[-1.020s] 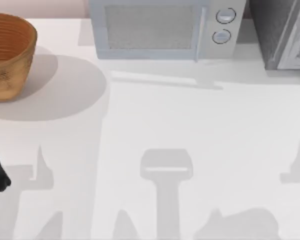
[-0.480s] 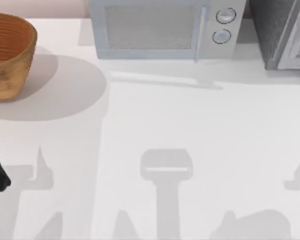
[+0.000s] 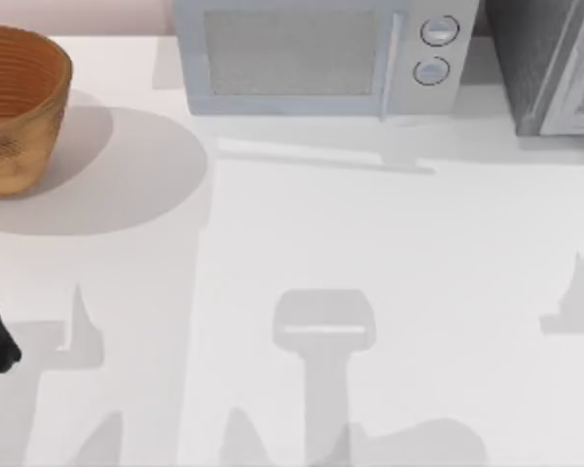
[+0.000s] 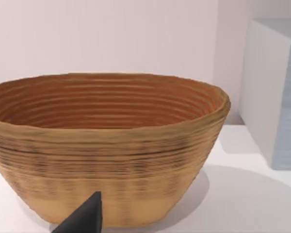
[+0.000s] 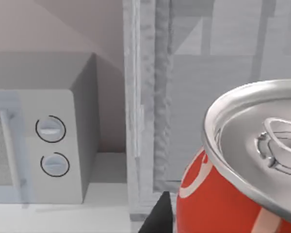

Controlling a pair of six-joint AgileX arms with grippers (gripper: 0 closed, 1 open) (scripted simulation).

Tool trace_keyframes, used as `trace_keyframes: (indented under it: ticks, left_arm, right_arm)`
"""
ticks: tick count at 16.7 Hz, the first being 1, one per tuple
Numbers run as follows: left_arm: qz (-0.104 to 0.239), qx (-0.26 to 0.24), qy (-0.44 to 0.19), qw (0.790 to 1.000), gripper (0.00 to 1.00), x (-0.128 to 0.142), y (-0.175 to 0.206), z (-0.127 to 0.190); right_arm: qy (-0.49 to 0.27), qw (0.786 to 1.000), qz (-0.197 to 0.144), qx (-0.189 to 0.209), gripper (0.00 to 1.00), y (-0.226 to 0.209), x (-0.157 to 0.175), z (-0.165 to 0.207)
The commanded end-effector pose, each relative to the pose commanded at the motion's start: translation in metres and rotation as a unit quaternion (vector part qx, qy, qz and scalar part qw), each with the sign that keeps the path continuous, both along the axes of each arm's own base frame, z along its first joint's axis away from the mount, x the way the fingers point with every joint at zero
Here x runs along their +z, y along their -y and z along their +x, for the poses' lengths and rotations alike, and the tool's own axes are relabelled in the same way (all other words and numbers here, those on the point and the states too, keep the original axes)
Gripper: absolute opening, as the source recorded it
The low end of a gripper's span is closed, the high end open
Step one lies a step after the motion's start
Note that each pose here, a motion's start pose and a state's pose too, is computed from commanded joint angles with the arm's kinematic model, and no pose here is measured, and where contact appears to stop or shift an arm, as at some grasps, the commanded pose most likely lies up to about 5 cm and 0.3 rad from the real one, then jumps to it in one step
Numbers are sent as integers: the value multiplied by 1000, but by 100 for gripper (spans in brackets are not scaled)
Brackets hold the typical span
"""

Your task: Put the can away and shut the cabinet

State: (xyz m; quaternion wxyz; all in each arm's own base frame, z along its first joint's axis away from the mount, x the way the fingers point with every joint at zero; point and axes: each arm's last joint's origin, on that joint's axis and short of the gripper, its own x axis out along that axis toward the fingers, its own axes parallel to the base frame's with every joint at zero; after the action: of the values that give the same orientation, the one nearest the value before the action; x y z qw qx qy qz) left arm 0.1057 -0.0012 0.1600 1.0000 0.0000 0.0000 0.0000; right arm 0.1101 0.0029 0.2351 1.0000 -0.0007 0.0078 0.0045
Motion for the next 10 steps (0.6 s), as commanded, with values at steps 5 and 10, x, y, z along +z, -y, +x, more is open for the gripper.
trace_keyframes:
  ticks: [5,10]
  left_arm:
    - [0,0,0,1000,100,0,0,0]
    - [0,0,0,1000,100,0,0,0]
  right_arm:
    - [-2,1000,-2,-3,0,-7,107,27]
    - [1,1000,-2,-5,0,-21,204,77]
